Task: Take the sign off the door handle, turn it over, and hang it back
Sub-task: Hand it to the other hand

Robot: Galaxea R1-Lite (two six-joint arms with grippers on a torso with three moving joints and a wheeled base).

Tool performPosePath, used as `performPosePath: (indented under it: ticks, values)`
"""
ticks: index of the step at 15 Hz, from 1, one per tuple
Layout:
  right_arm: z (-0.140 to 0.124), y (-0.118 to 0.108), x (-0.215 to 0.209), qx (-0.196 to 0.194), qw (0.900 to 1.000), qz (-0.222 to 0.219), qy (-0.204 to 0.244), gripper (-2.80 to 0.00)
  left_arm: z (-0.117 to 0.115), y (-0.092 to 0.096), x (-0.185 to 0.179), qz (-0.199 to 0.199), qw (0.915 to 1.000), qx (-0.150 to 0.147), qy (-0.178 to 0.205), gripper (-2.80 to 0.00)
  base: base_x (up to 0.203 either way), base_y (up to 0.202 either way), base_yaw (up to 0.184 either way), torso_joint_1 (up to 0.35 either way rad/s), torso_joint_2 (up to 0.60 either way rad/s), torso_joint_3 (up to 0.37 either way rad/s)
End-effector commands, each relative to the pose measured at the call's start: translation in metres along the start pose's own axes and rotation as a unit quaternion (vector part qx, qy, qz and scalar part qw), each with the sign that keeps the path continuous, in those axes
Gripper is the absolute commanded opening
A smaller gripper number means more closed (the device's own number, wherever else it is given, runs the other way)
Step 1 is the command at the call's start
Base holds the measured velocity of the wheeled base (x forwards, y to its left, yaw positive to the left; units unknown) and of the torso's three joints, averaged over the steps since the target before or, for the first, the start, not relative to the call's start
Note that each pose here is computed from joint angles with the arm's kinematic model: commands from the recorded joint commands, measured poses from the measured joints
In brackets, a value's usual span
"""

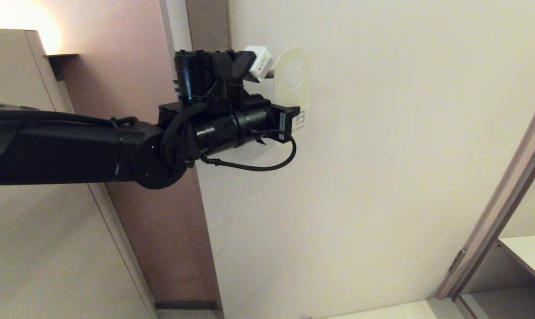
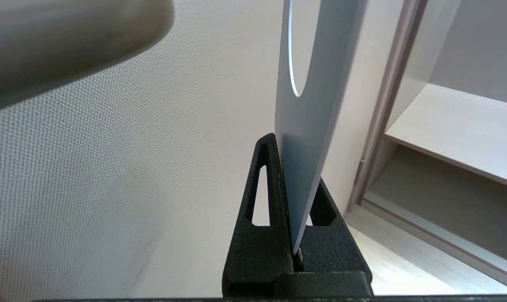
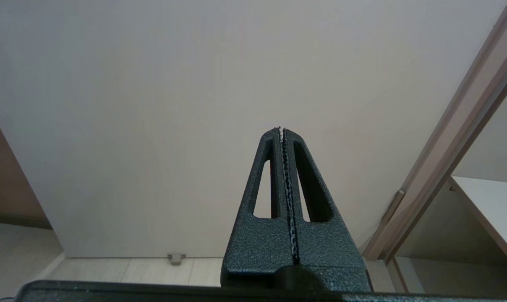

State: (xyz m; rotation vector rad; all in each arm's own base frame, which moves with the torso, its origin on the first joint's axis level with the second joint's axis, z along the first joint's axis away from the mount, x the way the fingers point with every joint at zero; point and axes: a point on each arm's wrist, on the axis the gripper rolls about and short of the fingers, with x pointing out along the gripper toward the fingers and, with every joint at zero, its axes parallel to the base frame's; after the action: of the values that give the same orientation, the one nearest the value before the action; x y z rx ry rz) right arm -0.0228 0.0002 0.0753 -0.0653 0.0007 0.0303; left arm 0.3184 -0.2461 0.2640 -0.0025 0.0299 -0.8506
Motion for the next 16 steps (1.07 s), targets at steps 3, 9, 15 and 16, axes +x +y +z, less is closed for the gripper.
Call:
performPosePath:
  ticks: [3, 9, 15, 16]
  values:
    - [0.000, 0.000, 0.000, 0.000, 1.000, 0.000, 0.000, -2.80, 0.009, -0.010, -0.012, -0.014, 0.9999, 0.002, -0.008, -2.80, 0.000, 0.000, 0.000, 0.000, 0.00, 0.000]
    - [0.000, 0.000, 0.000, 0.000, 1.000, 0.000, 0.000, -2.80, 0.024, -0.024, -0.040, -0.110, 0.9937, 0.004, -0.020, -2.80, 0.000, 0.000, 0.000, 0.000, 0.00, 0.000]
    - [0.000, 0.000, 0.000, 0.000, 1.000, 0.001, 0.000, -2.80, 0.021, -0.039, -0.083, -0.182, 0.9832, -0.005, -0.004, -2.80, 0.000, 0.000, 0.000, 0.000, 0.00, 0.000]
    - [0.000, 0.000, 0.000, 0.000, 1.000, 0.000, 0.001, -2.80, 0.021, -0.041, -0.089, -0.190, 0.9818, -0.012, -0.003, -2.80, 0.000, 0.000, 0.000, 0.000, 0.00, 0.000]
